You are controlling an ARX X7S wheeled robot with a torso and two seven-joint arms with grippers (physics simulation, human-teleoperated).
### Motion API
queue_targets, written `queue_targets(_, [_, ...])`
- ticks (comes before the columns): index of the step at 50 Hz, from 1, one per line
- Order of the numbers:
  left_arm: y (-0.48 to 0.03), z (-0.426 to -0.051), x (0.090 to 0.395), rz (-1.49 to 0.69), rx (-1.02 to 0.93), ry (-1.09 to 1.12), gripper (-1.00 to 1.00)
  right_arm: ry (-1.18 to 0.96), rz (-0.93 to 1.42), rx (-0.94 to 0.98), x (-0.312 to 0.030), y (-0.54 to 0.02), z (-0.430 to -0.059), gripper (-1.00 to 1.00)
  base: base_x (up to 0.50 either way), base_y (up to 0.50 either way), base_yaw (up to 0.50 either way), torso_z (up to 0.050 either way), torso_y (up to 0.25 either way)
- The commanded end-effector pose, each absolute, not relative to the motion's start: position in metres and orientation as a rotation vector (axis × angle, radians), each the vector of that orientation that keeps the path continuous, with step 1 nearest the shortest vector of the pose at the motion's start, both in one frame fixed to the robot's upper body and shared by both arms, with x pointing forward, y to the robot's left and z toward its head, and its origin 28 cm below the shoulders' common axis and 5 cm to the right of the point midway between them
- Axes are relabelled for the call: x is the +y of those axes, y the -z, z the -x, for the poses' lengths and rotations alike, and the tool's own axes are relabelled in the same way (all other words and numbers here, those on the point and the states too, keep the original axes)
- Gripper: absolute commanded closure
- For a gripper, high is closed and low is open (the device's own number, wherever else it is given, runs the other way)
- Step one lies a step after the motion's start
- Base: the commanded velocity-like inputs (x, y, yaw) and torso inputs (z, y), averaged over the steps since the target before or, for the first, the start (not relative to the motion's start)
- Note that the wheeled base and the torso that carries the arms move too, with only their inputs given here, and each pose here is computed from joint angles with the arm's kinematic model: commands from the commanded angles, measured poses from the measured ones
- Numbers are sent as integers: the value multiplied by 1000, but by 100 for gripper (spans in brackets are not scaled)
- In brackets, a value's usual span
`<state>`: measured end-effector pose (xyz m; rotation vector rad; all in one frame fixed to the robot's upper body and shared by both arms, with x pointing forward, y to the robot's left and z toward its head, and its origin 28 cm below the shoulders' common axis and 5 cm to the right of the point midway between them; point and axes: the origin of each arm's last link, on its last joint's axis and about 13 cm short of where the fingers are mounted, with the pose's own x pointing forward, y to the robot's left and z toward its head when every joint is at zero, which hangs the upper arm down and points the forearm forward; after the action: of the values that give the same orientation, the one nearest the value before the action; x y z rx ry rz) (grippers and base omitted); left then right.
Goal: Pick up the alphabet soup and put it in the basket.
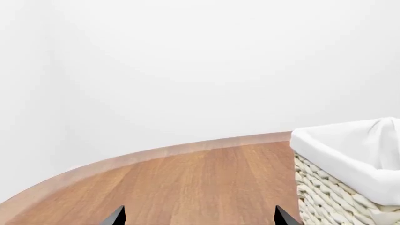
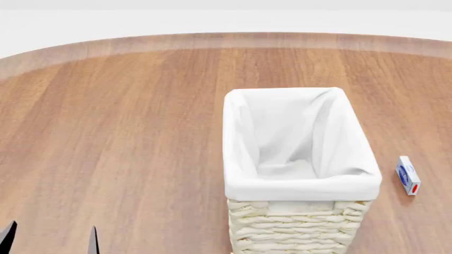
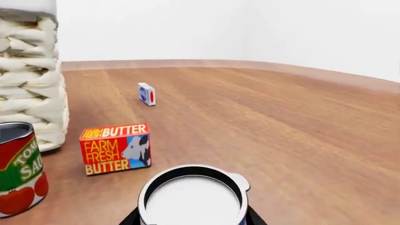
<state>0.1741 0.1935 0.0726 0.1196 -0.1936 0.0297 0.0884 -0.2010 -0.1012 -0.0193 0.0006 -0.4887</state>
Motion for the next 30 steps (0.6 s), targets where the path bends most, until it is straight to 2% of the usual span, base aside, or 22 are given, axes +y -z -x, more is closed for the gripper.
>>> queue_targets(1, [-72, -174, 194, -120, -191, -32, -100, 449, 9, 12, -196, 104, -94, 100, 0, 0, 0, 0, 0])
queue_targets(8, [-72, -174, 194, -119, -190, -31, -100, 445, 2, -15, -196, 87, -96, 100, 2, 0, 0, 0, 0])
queue_targets(21, [-72, -175, 194, -113, -189, -29, -100, 406, -15, -150, -196, 22, -104, 100, 0, 0, 0, 0, 0])
queue_targets(30, [-72, -174, 194, -111, -190, -28, -100, 401, 9, -184, -198, 3, -103, 100, 0, 0, 0, 0, 1])
